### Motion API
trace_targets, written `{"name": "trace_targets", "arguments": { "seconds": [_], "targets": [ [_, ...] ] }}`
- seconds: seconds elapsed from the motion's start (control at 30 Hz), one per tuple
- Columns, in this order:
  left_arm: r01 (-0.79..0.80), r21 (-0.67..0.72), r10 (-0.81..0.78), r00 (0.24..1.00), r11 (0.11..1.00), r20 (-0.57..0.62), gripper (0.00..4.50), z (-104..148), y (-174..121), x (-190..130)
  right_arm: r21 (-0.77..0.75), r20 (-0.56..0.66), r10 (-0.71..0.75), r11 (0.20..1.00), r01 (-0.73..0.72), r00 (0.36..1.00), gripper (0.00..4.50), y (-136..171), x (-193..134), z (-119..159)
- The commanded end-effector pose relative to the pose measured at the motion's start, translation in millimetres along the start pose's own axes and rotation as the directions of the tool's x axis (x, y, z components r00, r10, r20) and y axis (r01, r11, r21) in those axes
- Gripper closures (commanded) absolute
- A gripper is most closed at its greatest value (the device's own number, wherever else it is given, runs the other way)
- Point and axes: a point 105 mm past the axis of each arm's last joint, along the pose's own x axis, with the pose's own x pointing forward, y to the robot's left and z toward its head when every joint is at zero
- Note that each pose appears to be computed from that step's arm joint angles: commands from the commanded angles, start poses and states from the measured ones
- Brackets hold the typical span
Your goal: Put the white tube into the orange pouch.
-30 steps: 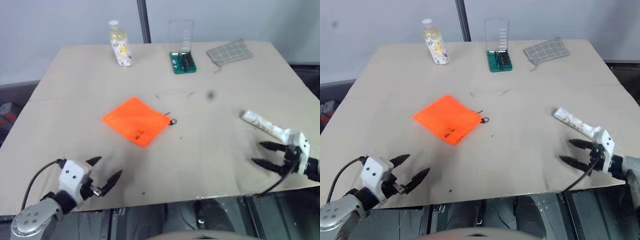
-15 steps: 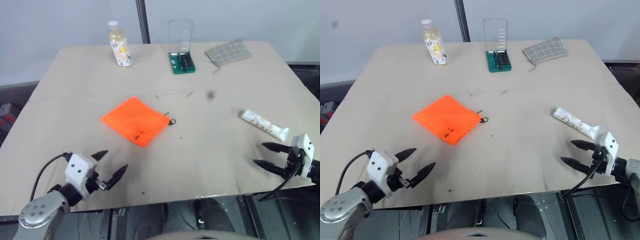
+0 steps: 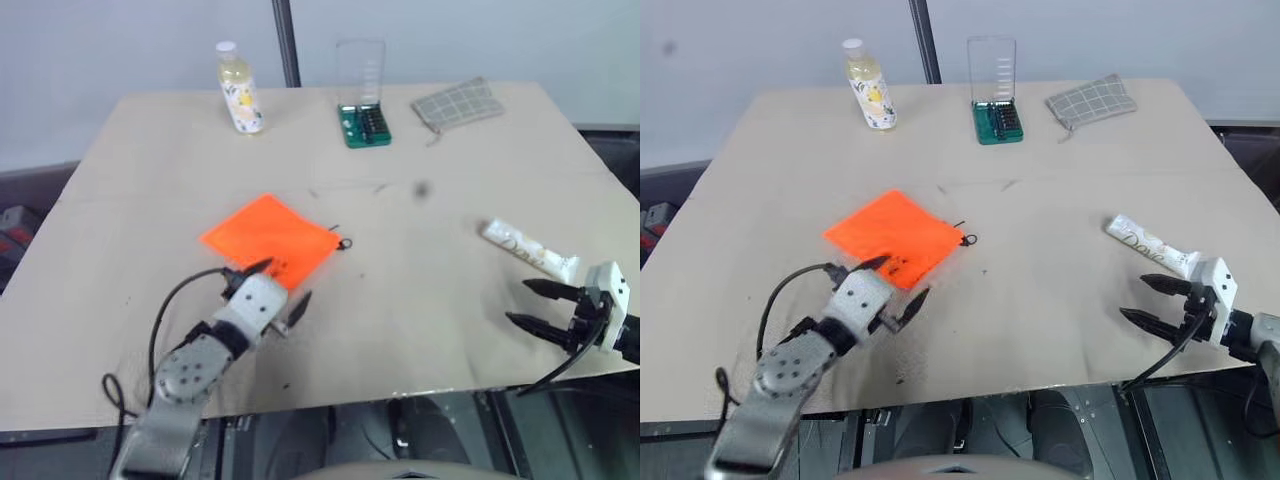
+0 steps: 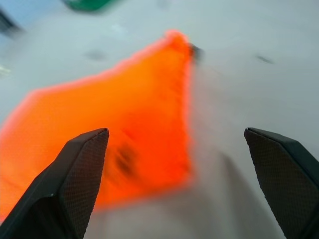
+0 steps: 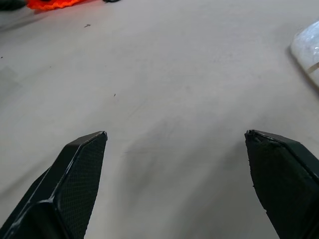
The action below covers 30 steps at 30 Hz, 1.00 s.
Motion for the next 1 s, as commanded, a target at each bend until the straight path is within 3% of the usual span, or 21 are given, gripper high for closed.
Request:
{"name": "trace_targets", "arguments": {
  "seconds": [0.03, 0.33, 0.53, 0.87, 1.0],
  "targets": [
    [-0.078, 0.131, 0.075, 0.997, 0.988, 0.026, 0.00, 6.2, -0.4, 5.5, -0.036, 0.038, -0.010, 0.999, 0.012, 0.999, 0.04, 1.1, -5.0, 14.2],
    [-0.149, 0.235, 0.146, 0.989, 0.960, 0.031, 0.00, 5.7, -1.1, 13.8, -0.028, 0.179, 0.111, 0.994, -0.108, 0.978, 0.04, 24.6, 0.4, 47.9],
    [-0.170, 0.225, 0.165, 0.985, 0.959, 0.039, 0.00, 6.9, -1.5, 16.3, -0.050, 0.200, 0.212, 0.977, -0.206, 0.956, 0.04, 40.1, 4.3, 58.9],
    [-0.167, 0.087, 0.173, 0.983, 0.982, -0.058, 0.00, -7.1, -1.0, 17.3, -0.080, 0.167, 0.262, 0.964, -0.252, 0.951, 0.04, 44.5, 6.7, 56.1],
    [-0.144, 0.080, 0.150, 0.987, 0.986, -0.065, 1.63, -6.0, -4.2, 18.0, -0.090, 0.160, 0.271, 0.962, -0.260, 0.949, 0.00, 45.2, 7.3, 55.6]
  ]
}}
